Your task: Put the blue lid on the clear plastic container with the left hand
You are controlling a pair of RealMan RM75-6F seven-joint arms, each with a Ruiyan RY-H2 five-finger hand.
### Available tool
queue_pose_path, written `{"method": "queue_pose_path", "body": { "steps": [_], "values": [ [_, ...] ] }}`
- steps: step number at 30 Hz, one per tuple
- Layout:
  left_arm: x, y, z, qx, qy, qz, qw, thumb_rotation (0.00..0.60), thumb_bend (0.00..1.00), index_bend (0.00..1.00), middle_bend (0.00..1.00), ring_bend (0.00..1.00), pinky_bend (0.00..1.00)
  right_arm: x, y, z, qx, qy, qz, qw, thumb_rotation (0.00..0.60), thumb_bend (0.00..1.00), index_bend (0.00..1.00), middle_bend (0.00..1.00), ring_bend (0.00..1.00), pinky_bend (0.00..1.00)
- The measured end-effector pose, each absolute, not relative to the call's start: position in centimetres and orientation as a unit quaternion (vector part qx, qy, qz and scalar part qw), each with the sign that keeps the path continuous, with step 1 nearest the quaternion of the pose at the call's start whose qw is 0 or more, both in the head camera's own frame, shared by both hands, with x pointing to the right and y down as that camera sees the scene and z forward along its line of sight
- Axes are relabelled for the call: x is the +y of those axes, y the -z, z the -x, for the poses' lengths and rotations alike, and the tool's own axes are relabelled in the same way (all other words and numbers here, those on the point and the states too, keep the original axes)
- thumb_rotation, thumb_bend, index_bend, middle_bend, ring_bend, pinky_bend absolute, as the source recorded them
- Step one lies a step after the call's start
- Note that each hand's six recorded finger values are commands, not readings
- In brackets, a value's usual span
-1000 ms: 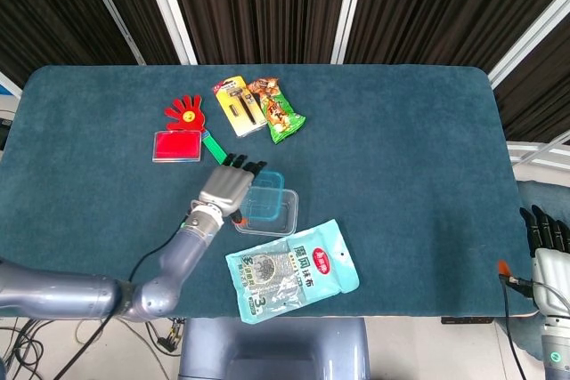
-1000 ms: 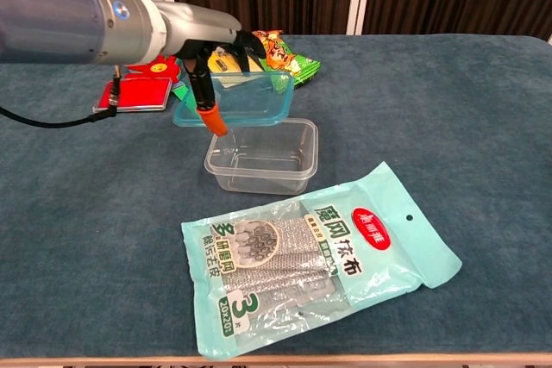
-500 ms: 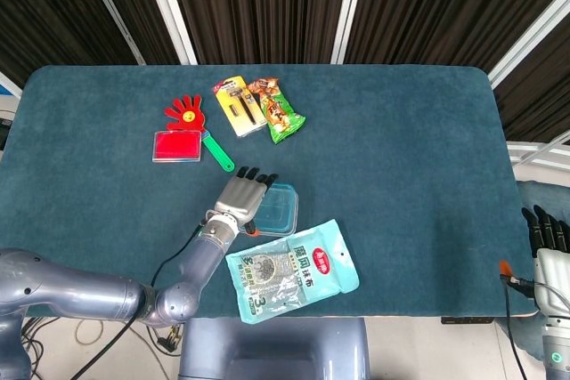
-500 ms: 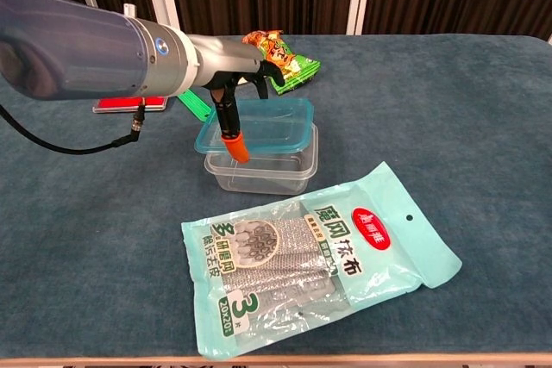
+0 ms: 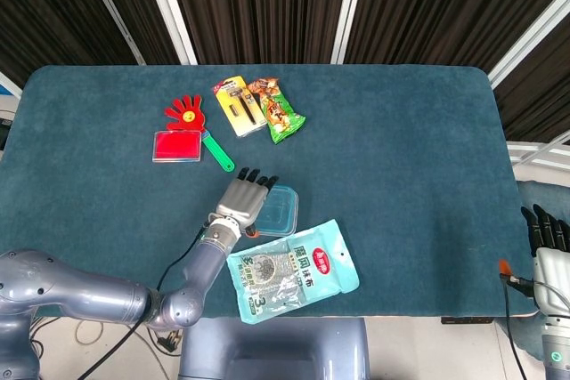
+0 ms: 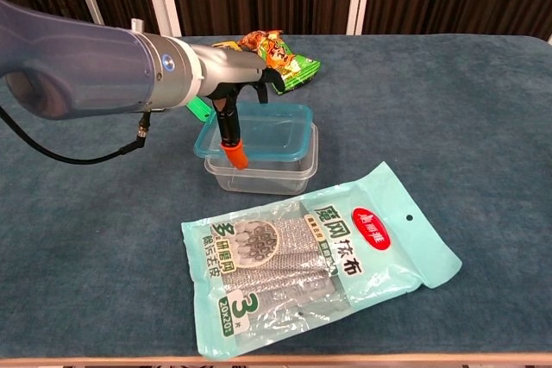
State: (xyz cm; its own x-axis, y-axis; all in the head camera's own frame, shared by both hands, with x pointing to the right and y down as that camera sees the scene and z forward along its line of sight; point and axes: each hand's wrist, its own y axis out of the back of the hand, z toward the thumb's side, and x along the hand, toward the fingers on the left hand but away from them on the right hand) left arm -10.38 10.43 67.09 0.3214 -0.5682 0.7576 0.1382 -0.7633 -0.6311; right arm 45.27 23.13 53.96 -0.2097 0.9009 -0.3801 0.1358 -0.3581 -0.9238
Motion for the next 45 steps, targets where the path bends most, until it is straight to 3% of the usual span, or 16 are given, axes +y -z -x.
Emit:
{"method": "queue_pose_path", "body": {
  "steps": [45],
  "values": [
    [11.6, -68.5, 8.7, 0.136, 0.568, 0.738, 0.338, 0.6, 0.14, 0.09, 0.29, 0.0, 0.0, 23.2, -53.9, -45.3, -0.476, -0.615, 0.548, 0.307, 0.6, 0.35, 0.0, 0.0, 0.0, 0.0]
  ]
}}
